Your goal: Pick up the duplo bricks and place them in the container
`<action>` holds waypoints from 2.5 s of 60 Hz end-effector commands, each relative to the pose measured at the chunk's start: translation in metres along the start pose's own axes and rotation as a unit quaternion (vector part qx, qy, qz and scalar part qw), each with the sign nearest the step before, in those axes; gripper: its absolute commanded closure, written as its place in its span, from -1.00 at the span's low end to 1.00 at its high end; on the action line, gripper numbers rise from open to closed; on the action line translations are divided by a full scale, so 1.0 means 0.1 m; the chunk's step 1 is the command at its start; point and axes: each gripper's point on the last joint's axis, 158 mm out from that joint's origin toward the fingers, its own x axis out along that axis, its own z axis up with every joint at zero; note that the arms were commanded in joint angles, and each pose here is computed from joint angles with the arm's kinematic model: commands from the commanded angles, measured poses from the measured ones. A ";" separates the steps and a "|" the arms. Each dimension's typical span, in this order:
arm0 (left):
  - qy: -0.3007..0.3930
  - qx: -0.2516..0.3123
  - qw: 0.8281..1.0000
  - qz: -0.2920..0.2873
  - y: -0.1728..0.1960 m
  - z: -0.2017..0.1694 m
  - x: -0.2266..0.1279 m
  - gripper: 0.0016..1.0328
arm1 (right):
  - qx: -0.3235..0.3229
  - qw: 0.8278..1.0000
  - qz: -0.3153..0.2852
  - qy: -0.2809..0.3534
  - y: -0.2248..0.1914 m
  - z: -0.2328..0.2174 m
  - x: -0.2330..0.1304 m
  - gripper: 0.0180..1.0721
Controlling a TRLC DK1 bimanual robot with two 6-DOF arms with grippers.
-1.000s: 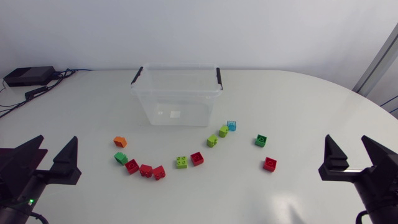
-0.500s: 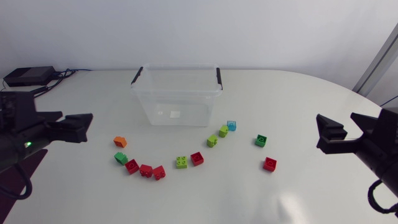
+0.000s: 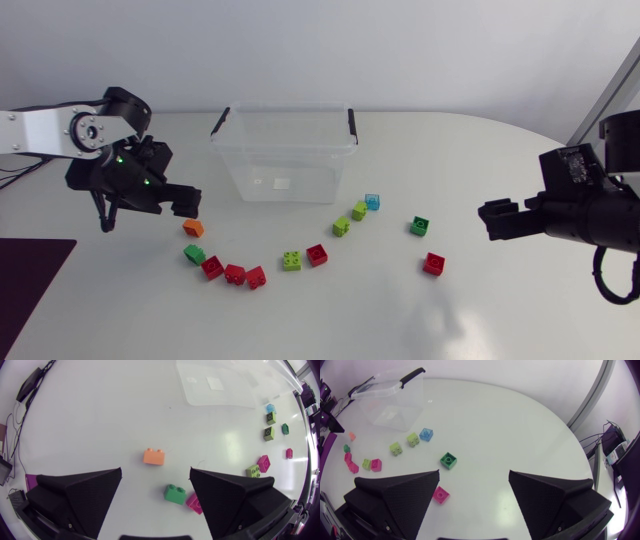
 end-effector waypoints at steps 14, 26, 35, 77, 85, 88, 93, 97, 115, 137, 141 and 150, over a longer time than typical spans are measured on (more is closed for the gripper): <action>0.059 0.015 0.998 -0.012 -0.01 0.07 0.47 -0.67 | -0.046 0.993 0.061 0.086 0.34 -0.31 0.22 -0.91; 0.072 0.022 0.997 -0.011 0.14 0.09 0.63 -0.40 | -0.079 0.986 0.077 0.121 0.46 -0.50 0.34 -0.90; 0.083 0.025 0.996 -0.013 0.12 0.03 0.69 -0.33 | -0.084 0.984 0.078 0.138 0.46 -0.60 0.40 -0.90; 0.036 0.079 0.995 -0.040 -0.10 0.15 0.05 0.41 | -0.285 0.910 0.187 0.236 0.76 -1.10 0.66 -0.90; -0.024 0.088 0.995 -0.052 -0.19 0.38 -0.34 0.41 | -0.307 0.900 0.196 0.241 0.76 -1.07 0.80 -0.90; -0.048 0.090 0.993 -0.054 -0.21 0.49 -0.49 0.41 | -0.320 0.894 0.200 0.240 0.75 -1.09 0.84 -0.90; -0.088 0.092 0.989 -0.068 -0.30 0.64 -0.74 0.41 | -0.333 0.884 0.210 0.253 0.73 -1.18 0.92 -0.88; -0.109 0.089 0.987 -0.080 -0.38 0.76 -0.85 0.41 | -0.339 0.880 0.213 0.258 0.70 -1.21 0.96 -0.78; -0.220 0.072 0.964 -0.131 -0.71 1.37 -1.25 0.41 | -0.337 0.884 0.216 0.240 0.72 -1.20 1.09 0.23; -0.270 0.061 0.948 -0.159 -1.06 1.98 -0.93 0.28 | -0.330 0.903 0.205 0.184 0.96 -0.67 0.69 0.39; -0.273 0.058 0.948 -0.156 -1.03 2.06 -0.82 -0.20 | -0.325 0.910 0.204 0.155 1.06 -0.41 0.53 0.39; -0.292 0.055 0.944 -0.144 -0.89 2.16 -0.82 -0.89 | -0.317 0.920 0.211 0.091 1.38 0.24 0.28 0.39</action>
